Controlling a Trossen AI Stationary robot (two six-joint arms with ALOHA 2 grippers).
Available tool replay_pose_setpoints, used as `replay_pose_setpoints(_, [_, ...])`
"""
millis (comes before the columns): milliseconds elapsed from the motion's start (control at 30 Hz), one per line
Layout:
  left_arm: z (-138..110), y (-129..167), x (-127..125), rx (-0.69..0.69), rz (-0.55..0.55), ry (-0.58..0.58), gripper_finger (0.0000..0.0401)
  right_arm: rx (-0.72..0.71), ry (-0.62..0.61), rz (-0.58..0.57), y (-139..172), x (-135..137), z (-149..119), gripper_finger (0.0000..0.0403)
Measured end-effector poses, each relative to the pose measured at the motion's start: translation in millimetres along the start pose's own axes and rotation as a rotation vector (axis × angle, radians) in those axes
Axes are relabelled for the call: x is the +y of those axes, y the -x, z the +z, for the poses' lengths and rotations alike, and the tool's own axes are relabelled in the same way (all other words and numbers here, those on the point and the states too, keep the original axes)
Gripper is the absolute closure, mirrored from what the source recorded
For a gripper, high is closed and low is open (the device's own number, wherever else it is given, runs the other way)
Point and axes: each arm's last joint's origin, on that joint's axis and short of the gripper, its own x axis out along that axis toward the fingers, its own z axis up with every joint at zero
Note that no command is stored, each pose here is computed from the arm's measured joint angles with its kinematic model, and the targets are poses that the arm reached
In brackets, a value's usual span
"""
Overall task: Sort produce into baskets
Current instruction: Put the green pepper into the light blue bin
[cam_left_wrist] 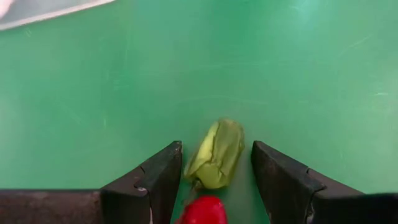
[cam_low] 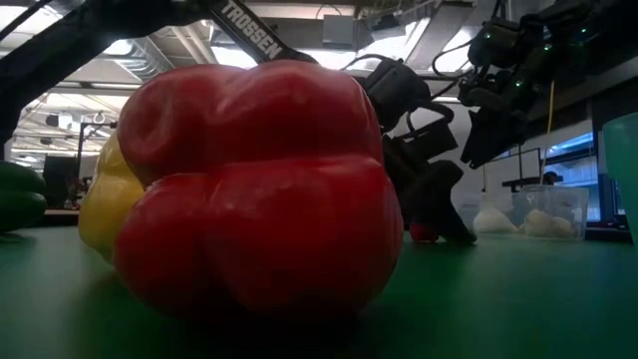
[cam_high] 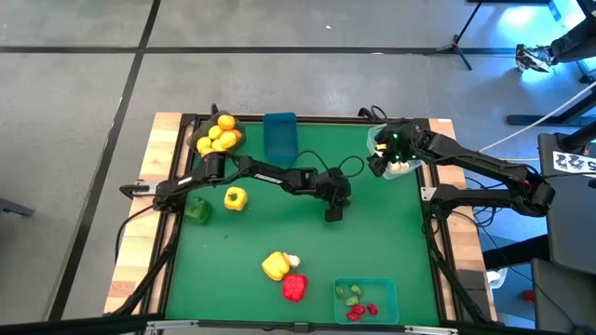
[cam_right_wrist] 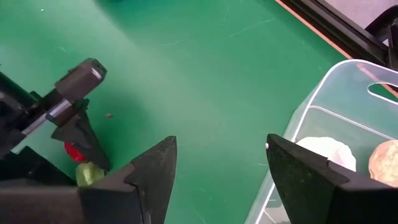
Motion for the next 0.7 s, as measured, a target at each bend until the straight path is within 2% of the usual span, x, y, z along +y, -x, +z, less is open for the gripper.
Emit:
replay_pose_setpoints(300, [1.0, -0.1, -7.8, 0.012, -0.005, -0.004, 0.0214, 0.000, 0.000, 0.000, 0.1, 0.0, 0.0, 0.0159])
replay_pose_setpoints(433, [1.3, -0.1, -10.4, 0.011, -0.012, -0.005, 0.0246, 0.000, 0.000, 0.000, 0.1, 0.0, 0.0, 0.0159])
replay_pose_setpoints(567, [1.3, -0.1, -10.6, 0.011, -0.017, 0.036, 0.0286, 0.000, 0.000, 0.000, 0.1, 0.1, 0.0, 0.0159])
replay_pose_setpoints(700, [3.6, 2.0, -10.6, 0.005, -0.017, 0.067, 0.0310, 0.000, 0.000, 0.000, 0.1, 0.0, 0.0, 0.0159])
